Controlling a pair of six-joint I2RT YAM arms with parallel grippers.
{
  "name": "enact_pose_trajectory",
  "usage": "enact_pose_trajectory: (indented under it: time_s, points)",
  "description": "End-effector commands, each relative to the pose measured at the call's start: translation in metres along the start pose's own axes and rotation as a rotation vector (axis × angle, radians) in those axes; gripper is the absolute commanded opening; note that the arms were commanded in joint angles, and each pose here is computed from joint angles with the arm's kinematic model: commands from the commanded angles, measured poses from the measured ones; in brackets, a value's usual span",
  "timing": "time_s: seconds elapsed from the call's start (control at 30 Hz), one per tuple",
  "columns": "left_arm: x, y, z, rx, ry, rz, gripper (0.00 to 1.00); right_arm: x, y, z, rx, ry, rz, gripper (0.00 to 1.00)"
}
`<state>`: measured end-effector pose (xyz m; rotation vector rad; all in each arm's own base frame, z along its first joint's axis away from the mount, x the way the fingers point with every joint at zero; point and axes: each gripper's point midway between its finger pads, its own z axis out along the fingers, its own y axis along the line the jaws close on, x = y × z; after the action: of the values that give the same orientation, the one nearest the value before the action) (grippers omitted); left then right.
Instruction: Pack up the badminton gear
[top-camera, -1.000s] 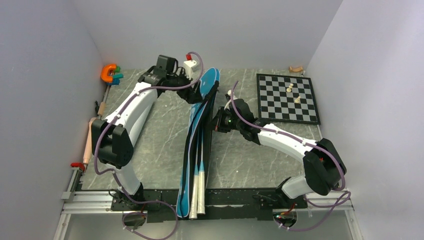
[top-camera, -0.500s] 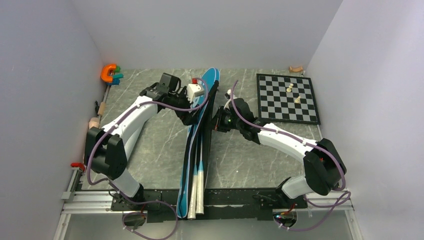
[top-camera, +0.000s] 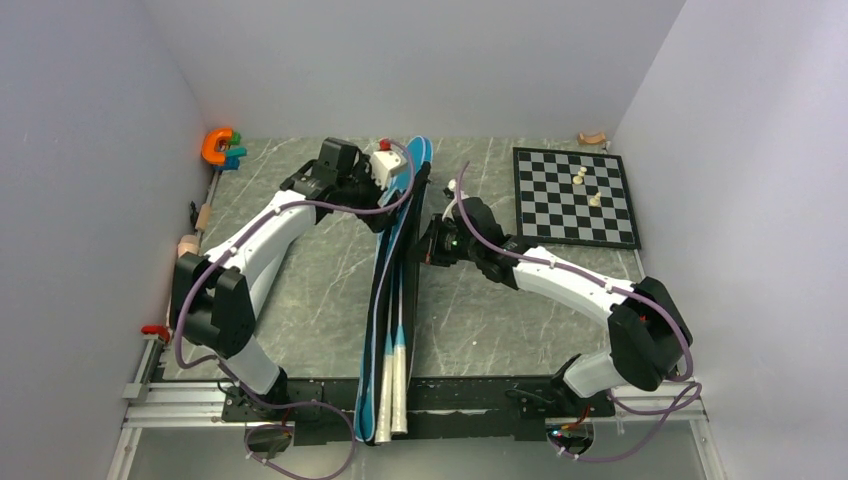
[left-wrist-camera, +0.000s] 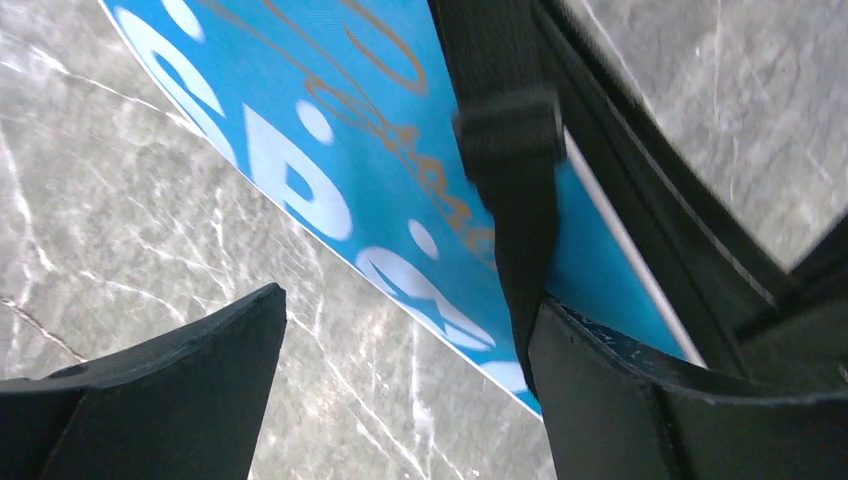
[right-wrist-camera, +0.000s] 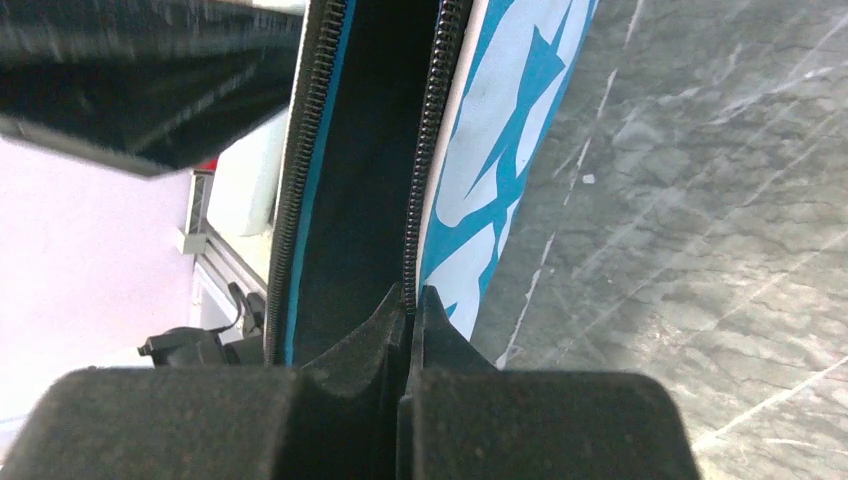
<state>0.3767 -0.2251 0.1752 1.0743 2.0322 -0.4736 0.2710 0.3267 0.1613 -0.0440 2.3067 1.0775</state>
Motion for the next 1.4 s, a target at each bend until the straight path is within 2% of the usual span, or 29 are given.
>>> enact_pose_trajectory:
  time_s: [0.0,0.17,0.33,0.57,0.67,0.87,1.07,1.2,1.3,1.37]
  points:
    - [-0.059,0.026,-0.003,-0.109,-0.151,-0.046,0.90,-0.024,0.056,-0.011,-0.135,-0.072,-0.074,0.00]
    - [-0.072,0.057,0.001,-0.246,-0.181,-0.104,0.88,-0.020,0.060,-0.011,-0.133,-0.068,-0.092,0.00]
    - [-0.069,0.080,-0.007,-0.368,-0.179,-0.167,0.87,-0.019,0.056,-0.013,-0.119,-0.070,-0.089,0.00]
    - [-0.059,0.090,-0.027,-0.438,-0.143,-0.223,0.93,-0.017,0.049,-0.013,-0.087,-0.065,-0.075,0.00]
    - [-0.056,0.080,-0.037,-0.395,-0.117,-0.213,0.99,-0.018,0.045,-0.013,-0.072,-0.071,-0.067,0.00]
    - [-0.048,0.047,-0.069,-0.319,-0.110,-0.169,1.00,-0.023,0.043,-0.014,-0.058,-0.077,-0.061,0.00]
    - [-0.060,0.014,-0.122,-0.260,-0.168,-0.149,0.99,-0.029,0.043,-0.015,-0.052,-0.085,-0.049,0.00]
    - [-0.047,-0.010,-0.129,-0.178,-0.144,-0.152,0.99,-0.031,0.044,-0.016,-0.053,-0.088,-0.043,0.00]
    - [-0.034,-0.035,-0.126,-0.066,-0.133,-0.121,1.00,-0.034,0.047,-0.018,-0.057,-0.090,-0.040,0.00]
    - [-0.028,-0.065,-0.122,0.086,-0.139,-0.128,0.99,-0.035,0.048,-0.018,-0.056,-0.089,-0.037,0.00]
